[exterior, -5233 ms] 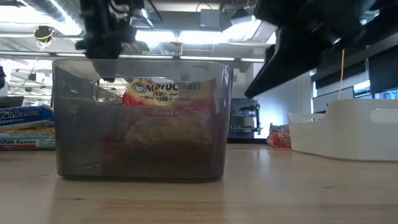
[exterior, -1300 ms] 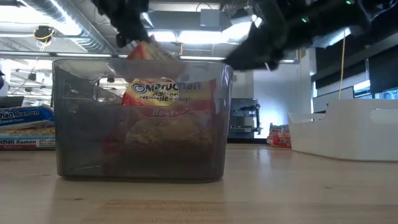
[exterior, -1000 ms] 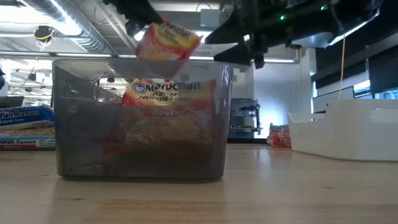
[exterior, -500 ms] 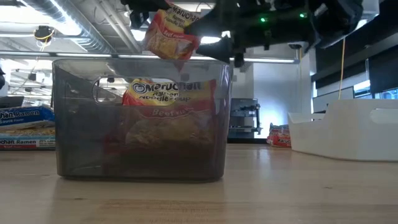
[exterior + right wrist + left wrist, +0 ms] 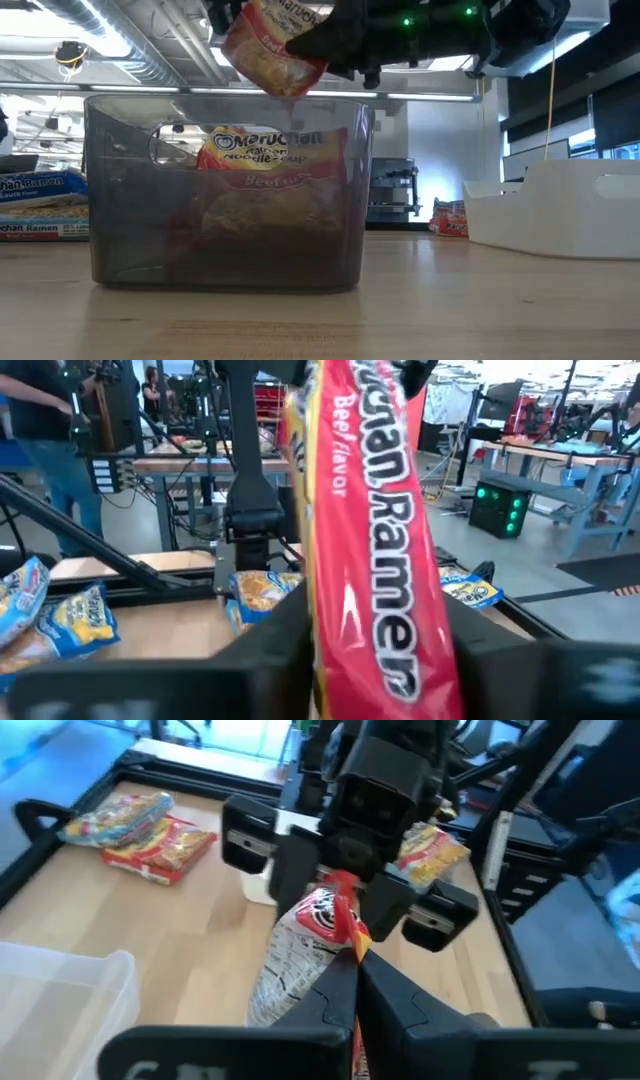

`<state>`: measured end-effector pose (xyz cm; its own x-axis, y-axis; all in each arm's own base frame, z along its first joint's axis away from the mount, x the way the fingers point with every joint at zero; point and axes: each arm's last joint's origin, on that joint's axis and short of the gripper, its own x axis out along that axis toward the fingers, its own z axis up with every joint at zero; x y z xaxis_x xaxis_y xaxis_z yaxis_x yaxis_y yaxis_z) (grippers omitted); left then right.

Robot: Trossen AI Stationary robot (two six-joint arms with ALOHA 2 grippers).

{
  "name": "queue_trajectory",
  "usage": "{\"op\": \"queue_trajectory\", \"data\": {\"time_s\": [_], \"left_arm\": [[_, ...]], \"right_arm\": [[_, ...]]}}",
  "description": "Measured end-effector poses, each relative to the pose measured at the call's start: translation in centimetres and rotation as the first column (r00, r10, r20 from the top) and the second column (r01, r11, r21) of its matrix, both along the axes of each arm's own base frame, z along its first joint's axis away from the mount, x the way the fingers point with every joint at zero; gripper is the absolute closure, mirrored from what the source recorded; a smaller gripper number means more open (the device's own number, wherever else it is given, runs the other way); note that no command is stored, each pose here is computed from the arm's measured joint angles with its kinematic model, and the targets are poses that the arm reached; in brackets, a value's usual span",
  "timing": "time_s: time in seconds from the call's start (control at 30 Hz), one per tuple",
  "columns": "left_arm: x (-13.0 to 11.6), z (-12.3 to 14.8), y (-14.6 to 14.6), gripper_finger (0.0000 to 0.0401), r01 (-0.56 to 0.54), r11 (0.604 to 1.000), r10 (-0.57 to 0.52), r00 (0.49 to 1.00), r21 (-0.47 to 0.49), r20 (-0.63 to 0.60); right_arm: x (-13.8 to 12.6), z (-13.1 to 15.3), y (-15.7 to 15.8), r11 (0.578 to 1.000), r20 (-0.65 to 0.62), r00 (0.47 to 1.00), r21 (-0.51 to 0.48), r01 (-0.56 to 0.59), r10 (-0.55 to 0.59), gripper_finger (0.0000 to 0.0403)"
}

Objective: Sort Maruchan noodles
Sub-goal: Put the red noodle pack into the gray bin

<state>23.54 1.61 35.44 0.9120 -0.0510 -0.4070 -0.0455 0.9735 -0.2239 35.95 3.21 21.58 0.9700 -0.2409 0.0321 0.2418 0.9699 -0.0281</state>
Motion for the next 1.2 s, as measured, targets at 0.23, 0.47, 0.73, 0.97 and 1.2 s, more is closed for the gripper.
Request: {"op": "queue_trajectory", "data": {"time_s": [0.23,0.47,0.73,0.97,1.2], "left_arm": [[-0.5,0.3,-0.1,0.0353,-0.087,0.996,0.087,0.996,0.032,0.006],[-4.6,1.1,-0.3,0.0308,-0.147,0.988,0.150,0.987,0.047,-0.053],[-7.8,-1.0,-1.8,0.0311,-0.208,0.978,0.198,0.962,-0.035,-0.189],[-8.2,-5.1,-3.7,0.0311,-0.176,0.977,0.141,0.956,-0.118,-0.257],[-7.5,-7.0,-5.6,0.0311,-0.084,0.981,0.051,0.981,-0.173,-0.186]], "right_arm": [[0.0,0.1,0.1,0.999,-0.009,0.999,-0.019,-0.034,0.034,0.0331],[-0.7,1.1,2.6,0.993,-0.095,0.989,-0.021,-0.112,0.110,0.0324],[-0.1,3.2,7.1,0.953,-0.282,0.911,0.113,-0.280,0.301,0.0323],[-0.3,4.4,9.9,0.925,-0.356,0.860,0.235,-0.297,0.366,0.0323],[0.6,3.0,10.2,0.906,-0.347,0.853,0.309,-0.288,0.390,0.0323]]}}
